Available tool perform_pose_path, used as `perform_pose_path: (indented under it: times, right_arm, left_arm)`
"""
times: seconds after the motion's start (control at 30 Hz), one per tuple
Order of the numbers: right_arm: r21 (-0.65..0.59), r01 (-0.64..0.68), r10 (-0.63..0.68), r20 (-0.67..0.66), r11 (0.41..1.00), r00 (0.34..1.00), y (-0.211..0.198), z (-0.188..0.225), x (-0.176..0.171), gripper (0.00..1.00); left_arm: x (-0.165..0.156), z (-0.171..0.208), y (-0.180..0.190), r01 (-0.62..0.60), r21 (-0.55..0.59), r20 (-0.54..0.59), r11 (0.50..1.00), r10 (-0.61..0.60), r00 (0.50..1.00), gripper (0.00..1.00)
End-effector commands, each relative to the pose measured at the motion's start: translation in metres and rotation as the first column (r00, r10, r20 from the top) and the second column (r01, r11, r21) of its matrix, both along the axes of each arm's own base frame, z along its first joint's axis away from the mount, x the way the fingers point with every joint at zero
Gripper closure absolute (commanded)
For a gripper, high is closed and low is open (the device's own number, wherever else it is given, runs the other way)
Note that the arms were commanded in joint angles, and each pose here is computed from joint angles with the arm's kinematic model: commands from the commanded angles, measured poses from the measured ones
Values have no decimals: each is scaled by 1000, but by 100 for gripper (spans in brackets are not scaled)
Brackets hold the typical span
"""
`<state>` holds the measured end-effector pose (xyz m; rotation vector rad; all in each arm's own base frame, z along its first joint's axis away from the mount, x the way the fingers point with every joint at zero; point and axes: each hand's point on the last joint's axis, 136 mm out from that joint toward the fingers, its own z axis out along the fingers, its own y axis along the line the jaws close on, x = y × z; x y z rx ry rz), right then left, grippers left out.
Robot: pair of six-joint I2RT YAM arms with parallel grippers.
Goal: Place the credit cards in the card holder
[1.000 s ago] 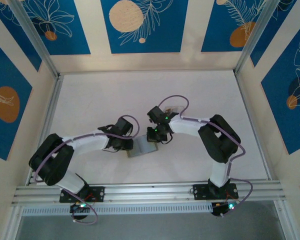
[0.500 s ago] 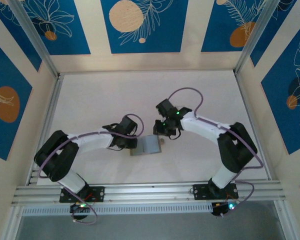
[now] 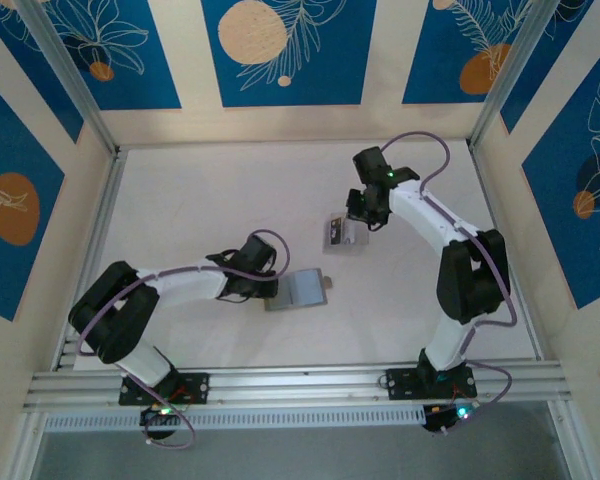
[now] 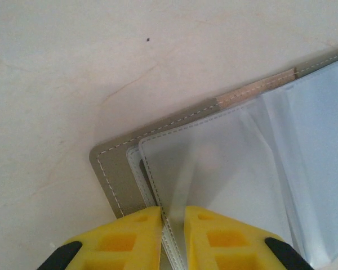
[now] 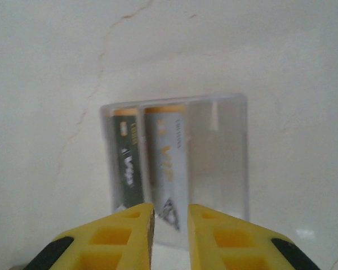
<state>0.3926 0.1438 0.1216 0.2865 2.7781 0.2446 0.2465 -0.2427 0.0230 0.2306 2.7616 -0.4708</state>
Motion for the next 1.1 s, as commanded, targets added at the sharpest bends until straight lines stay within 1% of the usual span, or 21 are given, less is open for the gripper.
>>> perform_pose_path:
  times: [0.0, 0.1, 0.23, 0.33, 0.43, 0.6, 0.7, 0.93, 1.07]
  right_arm:
    - [-18, -35, 34, -38, 999, 999, -1, -4, 6, 75]
    - [-55, -34, 30, -68, 998, 997, -2, -16, 15, 75]
    - [-74, -35, 27, -96, 997, 995, -1, -31, 21, 74]
    - [-108, -31, 18, -116, 994, 993, -4, -38, 19, 75]
    - [-102, -37, 22, -143, 994, 990, -2, -45, 15, 77]
    - [11, -64, 65, -148, 998, 987, 16, -45, 8, 79]
    - [58, -71, 78, -141, 996, 987, 21, -41, 6, 80]
    - [92, -73, 85, -134, 993, 987, 22, -35, 5, 81]
    - [142, -69, 88, -135, 987, 987, 24, -32, 3, 79]
  left_arm:
    - [-25, -26, 9, 37, 50, -75, 998, -33, 997, 83]
    - [-24, -33, 9, 40, 56, -78, 998, -36, 996, 83]
    - [-23, -40, 6, 40, 56, -92, 998, -34, 995, 83]
    - [-23, -42, 4, 43, 53, -98, 998, -37, 995, 83]
    - [-23, -42, 4, 45, 55, -100, 997, -40, 994, 83]
    - [-23, -45, 4, 55, 62, -105, 997, -48, 993, 83]
    - [-23, -47, 3, 56, 62, -109, 997, -49, 993, 83]
    - [-23, -48, 1, 57, 57, -113, 997, -50, 992, 83]
    - [-24, -49, 2, 56, 58, -115, 997, -49, 992, 83]
